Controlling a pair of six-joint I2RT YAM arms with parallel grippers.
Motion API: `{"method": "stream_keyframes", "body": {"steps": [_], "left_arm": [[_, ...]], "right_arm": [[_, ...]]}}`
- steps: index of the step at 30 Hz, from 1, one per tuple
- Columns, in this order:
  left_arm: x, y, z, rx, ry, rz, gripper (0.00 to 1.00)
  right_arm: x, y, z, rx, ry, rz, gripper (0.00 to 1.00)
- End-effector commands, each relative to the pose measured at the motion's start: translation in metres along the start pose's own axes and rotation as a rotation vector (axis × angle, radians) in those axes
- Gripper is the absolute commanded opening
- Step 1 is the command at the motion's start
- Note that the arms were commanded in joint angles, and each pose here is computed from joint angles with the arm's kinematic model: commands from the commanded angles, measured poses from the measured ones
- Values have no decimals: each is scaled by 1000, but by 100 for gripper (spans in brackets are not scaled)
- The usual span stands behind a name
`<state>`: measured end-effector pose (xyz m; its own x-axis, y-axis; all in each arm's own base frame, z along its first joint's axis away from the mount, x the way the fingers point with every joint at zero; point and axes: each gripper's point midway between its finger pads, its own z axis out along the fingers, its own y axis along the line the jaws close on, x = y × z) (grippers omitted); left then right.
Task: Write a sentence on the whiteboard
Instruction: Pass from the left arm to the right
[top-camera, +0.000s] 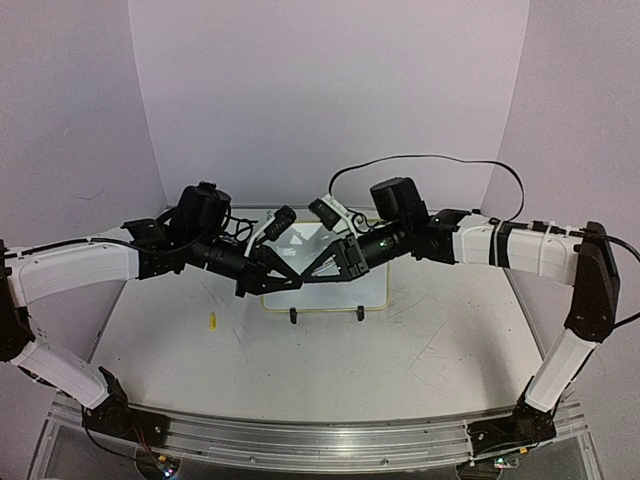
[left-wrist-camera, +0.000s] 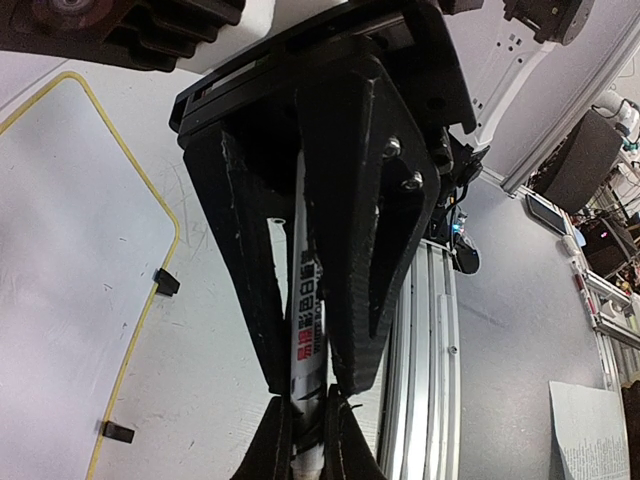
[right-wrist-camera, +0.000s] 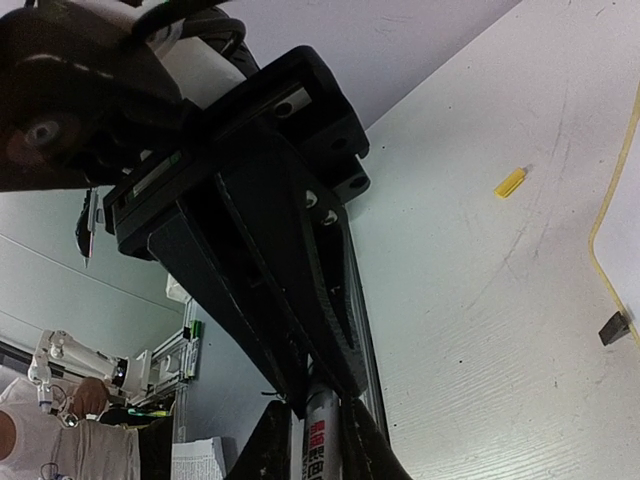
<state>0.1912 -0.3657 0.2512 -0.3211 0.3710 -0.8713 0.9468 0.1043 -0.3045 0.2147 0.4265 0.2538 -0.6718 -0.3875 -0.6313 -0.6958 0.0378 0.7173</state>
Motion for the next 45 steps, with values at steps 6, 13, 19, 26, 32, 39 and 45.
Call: {"method": "stream_keyframes", "body": {"steps": [6,13,19,26,32,39,45], "left_arm": [[-20,0,-6,-24,-42,37,0],[-25,5,-9,-67,-61,33,0],[-26,6,-11,-80,-71,33,0],[-26,9,-14,-108,-77,18,11],[-27,31,-46,-179,-144,-94,94],[-13,102,-108,-492,-355,-404,93],[34,105,-77,-467,-375,-634,78]], "right_arm": [[-20,17,-2,-37,-59,-63,17],[-20,15,-3,-20,-68,-53,15],[-23,18,-3,-23,-86,-71,1],[-26,17,-8,9,-113,-74,0],[-24,-29,-48,408,-251,-131,0],[-15,-31,-107,719,-380,-215,0],[-22,-30,-150,912,-468,-244,0]]}}
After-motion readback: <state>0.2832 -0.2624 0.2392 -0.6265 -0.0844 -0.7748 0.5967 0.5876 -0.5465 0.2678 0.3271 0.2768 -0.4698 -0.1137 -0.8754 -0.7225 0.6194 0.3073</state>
